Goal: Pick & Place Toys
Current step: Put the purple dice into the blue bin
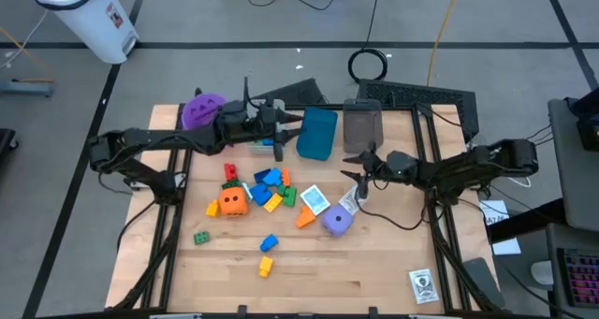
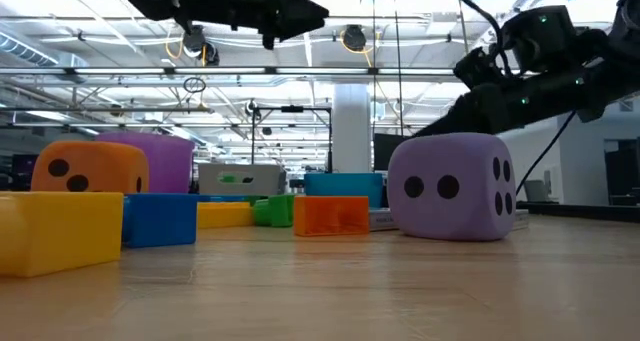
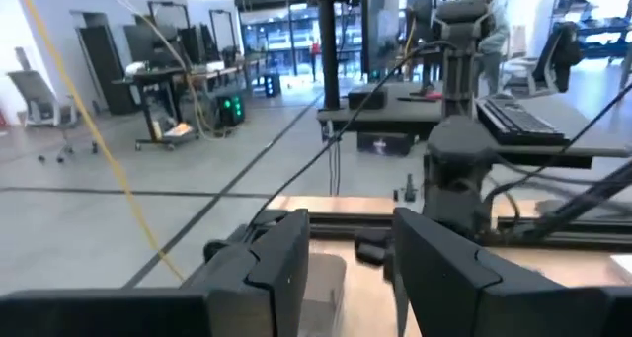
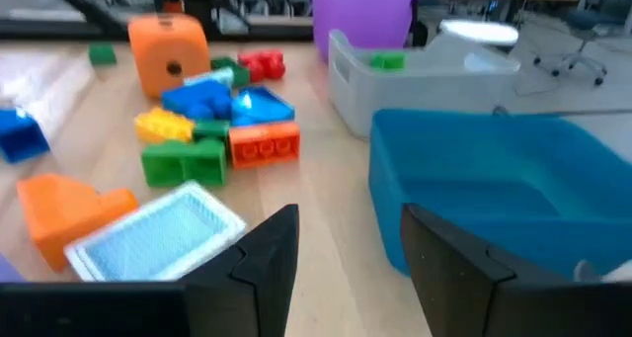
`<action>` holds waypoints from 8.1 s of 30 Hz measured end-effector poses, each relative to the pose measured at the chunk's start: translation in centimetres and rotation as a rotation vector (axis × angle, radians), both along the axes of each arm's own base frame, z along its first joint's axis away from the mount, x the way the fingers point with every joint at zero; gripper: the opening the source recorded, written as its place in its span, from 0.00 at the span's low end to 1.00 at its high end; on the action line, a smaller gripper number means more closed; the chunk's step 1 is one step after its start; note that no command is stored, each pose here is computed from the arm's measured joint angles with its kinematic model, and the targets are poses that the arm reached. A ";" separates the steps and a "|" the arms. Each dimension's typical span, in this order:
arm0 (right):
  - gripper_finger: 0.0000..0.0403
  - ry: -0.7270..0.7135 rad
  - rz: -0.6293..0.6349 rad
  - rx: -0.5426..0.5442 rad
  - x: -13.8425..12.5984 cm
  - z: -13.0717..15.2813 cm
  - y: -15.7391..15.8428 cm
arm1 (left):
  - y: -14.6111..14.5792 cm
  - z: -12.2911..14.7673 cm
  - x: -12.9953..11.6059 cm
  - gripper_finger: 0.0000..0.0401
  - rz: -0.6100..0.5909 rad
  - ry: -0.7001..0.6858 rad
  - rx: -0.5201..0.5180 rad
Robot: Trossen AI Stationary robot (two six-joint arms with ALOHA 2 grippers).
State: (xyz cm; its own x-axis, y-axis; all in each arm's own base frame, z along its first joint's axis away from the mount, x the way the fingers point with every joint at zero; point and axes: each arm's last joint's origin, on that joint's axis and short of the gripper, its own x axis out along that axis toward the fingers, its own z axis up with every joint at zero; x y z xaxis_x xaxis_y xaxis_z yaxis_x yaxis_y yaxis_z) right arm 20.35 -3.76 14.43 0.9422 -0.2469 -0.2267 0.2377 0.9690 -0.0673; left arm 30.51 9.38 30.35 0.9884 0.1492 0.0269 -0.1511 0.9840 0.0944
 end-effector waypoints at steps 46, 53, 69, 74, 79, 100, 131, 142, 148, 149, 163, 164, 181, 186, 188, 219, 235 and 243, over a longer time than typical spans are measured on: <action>0.42 0.215 0.246 0.065 7.4 7.2 0.3 | -2.4 -3.4 -2.1 0.64 -0.137 0.499 -0.114; 0.42 0.332 0.360 -0.004 8.5 10.5 2.4 | -5.4 -6.2 -1.6 0.61 -0.295 0.373 -0.112; 0.42 0.516 0.405 -0.212 8.8 11.5 9.6 | -6.9 -7.6 -2.7 0.61 -0.339 0.142 -0.126; 0.42 0.590 0.510 -0.223 8.6 10.0 10.3 | -6.9 -7.0 -2.6 0.61 -0.342 0.084 -0.096; 0.42 0.582 0.516 -0.217 8.4 9.8 10.6 | -6.9 -7.1 -2.6 0.61 -0.342 0.090 -0.107; 0.43 0.534 0.590 -0.074 8.7 11.2 11.1 | -6.8 -7.1 -2.6 0.61 -0.338 0.093 -0.120; 0.84 0.496 0.579 -0.139 9.3 12.9 9.9 | -6.7 -5.6 -2.6 0.61 -0.317 -0.064 -0.069; 0.83 0.451 0.470 0.087 9.5 13.3 9.9 | -8.1 -5.1 -2.6 0.61 -0.413 -0.108 -0.084; 0.83 0.442 0.503 0.022 9.6 13.4 9.9 | -8.5 -4.9 -2.7 0.61 -0.425 -0.119 -0.074; 0.83 0.441 0.514 -0.003 9.6 13.4 9.9 | -8.5 -4.8 -2.7 0.61 -0.425 -0.125 -0.070; 0.98 0.540 0.598 -0.161 9.1 12.6 9.8 | -8.8 -4.3 -3.1 0.61 -0.452 -0.133 -0.074; 0.98 0.555 0.604 -0.169 9.1 12.4 9.8 | -8.8 -4.1 -3.2 0.61 -0.453 -0.141 -0.071; 0.99 0.760 0.635 -0.174 9.5 8.4 10.1 | -9.0 -4.2 -3.4 0.61 -0.458 -0.113 -0.065; 0.98 0.764 0.589 -0.104 9.5 8.2 10.1 | -9.0 -4.3 -3.4 0.61 -0.458 -0.099 -0.070; 0.98 0.766 0.597 -0.114 9.4 8.2 10.1 | -9.1 -4.3 -3.4 0.61 -0.460 -0.098 -0.077; 0.98 0.784 0.500 -0.516 7.0 7.5 17.2 | -9.1 -4.7 -3.3 0.61 -0.451 -0.061 -0.092; 0.98 0.936 0.496 -0.592 8.2 3.5 17.7 | -9.1 -4.9 -3.3 0.61 -0.448 -0.034 -0.101; 0.98 0.949 0.458 -0.628 8.3 3.1 17.6 | -9.1 -5.0 -3.3 0.61 -0.448 -0.025 -0.104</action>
